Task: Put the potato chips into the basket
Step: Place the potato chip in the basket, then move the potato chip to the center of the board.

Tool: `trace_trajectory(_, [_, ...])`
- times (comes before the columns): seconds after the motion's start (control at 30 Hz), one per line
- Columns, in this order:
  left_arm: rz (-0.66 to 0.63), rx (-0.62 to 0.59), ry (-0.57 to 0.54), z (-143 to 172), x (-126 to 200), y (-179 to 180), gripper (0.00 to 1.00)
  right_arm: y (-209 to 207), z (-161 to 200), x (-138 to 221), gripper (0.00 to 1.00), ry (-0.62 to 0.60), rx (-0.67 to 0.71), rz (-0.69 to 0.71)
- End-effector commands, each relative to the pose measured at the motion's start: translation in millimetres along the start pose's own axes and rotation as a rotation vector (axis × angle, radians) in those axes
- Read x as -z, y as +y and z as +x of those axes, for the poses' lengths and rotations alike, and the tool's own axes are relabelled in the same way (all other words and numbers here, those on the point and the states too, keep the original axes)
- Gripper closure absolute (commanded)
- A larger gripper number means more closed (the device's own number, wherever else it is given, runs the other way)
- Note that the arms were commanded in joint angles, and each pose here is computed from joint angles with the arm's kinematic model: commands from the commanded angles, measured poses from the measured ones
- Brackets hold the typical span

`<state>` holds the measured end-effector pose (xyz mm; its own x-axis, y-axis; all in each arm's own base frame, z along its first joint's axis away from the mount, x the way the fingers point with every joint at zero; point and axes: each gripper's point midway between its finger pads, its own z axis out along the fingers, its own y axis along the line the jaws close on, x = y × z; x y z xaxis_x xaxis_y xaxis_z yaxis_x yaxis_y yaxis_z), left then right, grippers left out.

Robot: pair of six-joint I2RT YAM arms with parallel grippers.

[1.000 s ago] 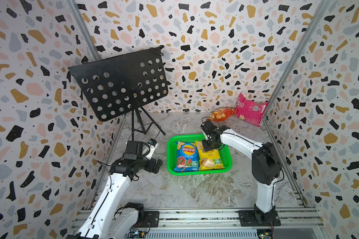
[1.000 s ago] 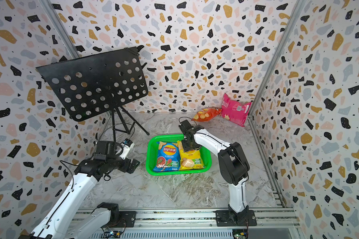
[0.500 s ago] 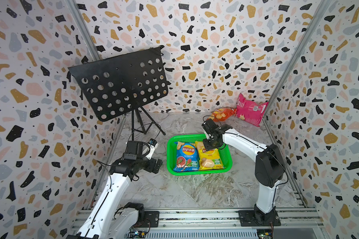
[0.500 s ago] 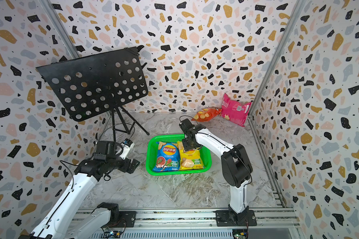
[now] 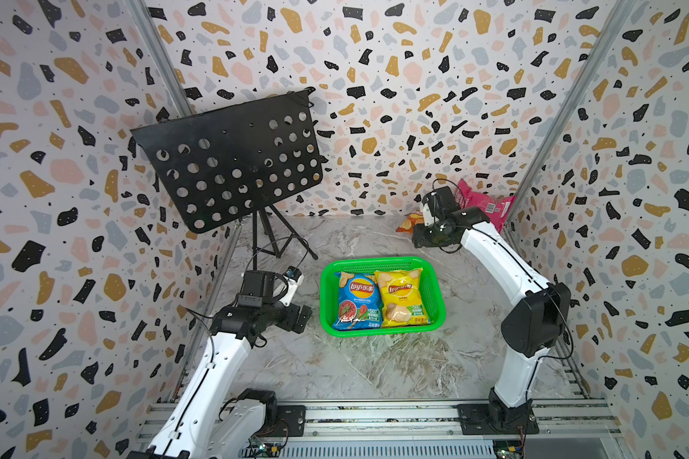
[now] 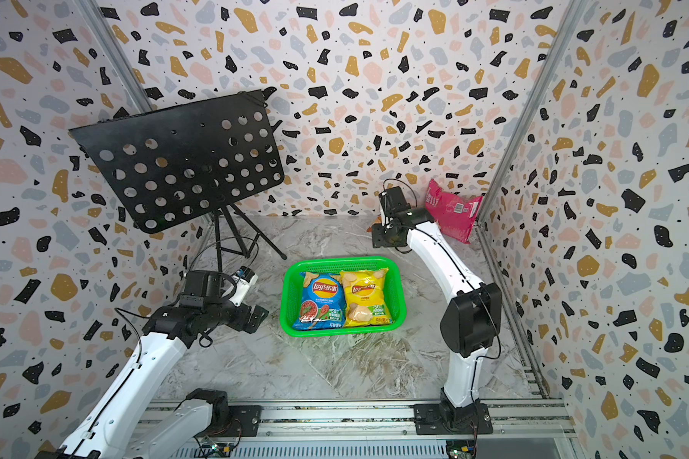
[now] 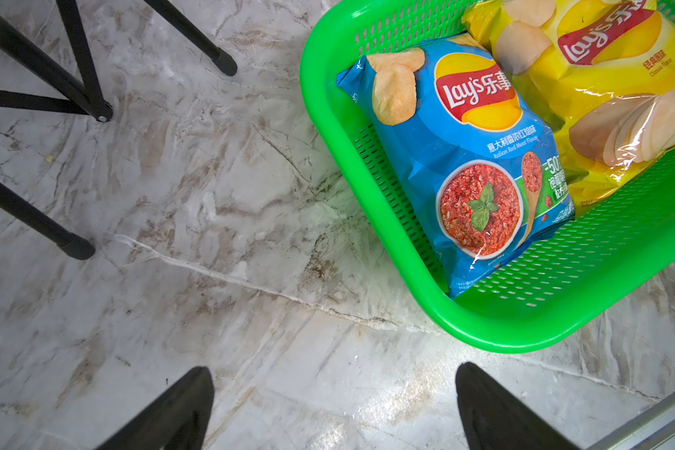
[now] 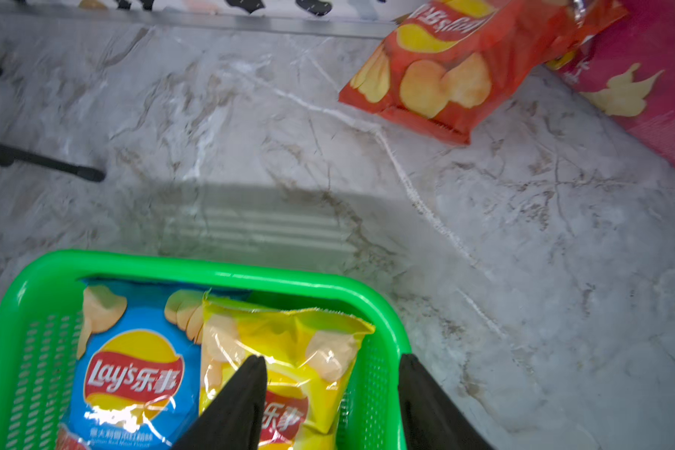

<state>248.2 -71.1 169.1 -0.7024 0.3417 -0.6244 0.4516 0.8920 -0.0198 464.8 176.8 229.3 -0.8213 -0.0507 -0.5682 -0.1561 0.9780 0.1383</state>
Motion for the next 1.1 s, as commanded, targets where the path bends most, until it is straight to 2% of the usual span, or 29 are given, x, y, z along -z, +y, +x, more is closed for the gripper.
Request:
trace_trajectory(0.0, [0.003,-0.004,0.004,3.2,-1.4,-0.2,0.00,-22.4,-12.4,-17.1,0.41,0.028,-0.088,0.006])
trace_trajectory(0.2, [0.005,-0.003,0.011,3.7,-2.7,0.0,0.00,-52.8,-42.5,-57.8,0.41,0.026,-0.269,-0.044])
trace_trajectory(0.4, [0.008,-0.004,0.013,4.2,-3.2,-0.5,0.00,-64.7,-60.3,-88.0,0.41,0.020,-0.391,-0.102])
trace_trajectory(0.6, [0.009,-0.003,0.012,4.2,-2.7,-0.8,0.00,-70.9,-64.8,-111.7,0.44,0.009,-0.449,-0.134])
trace_trajectory(0.7, [0.007,-0.004,0.008,3.6,-1.8,-0.7,0.00,-72.8,-61.9,-120.0,0.54,0.021,-0.467,-0.140])
trace_trajectory(0.87, [0.004,-0.006,0.003,3.3,-1.1,-0.6,0.00,-72.8,-55.4,-114.7,0.92,0.031,-0.451,-0.139])
trace_trajectory(0.9, [0.004,-0.006,0.003,3.4,-0.9,-0.6,0.00,-73.9,-54.0,-112.0,0.96,0.027,-0.443,-0.131])
trace_trajectory(0.93, [0.004,-0.008,-0.001,2.7,-0.3,-0.8,0.00,-74.7,-51.5,-108.2,1.00,0.026,-0.435,-0.124])
trace_trajectory(1.07, [0.006,-0.007,-0.001,2.6,-0.4,-1.0,0.00,-74.4,-37.1,-89.8,1.00,0.038,-0.397,-0.115])
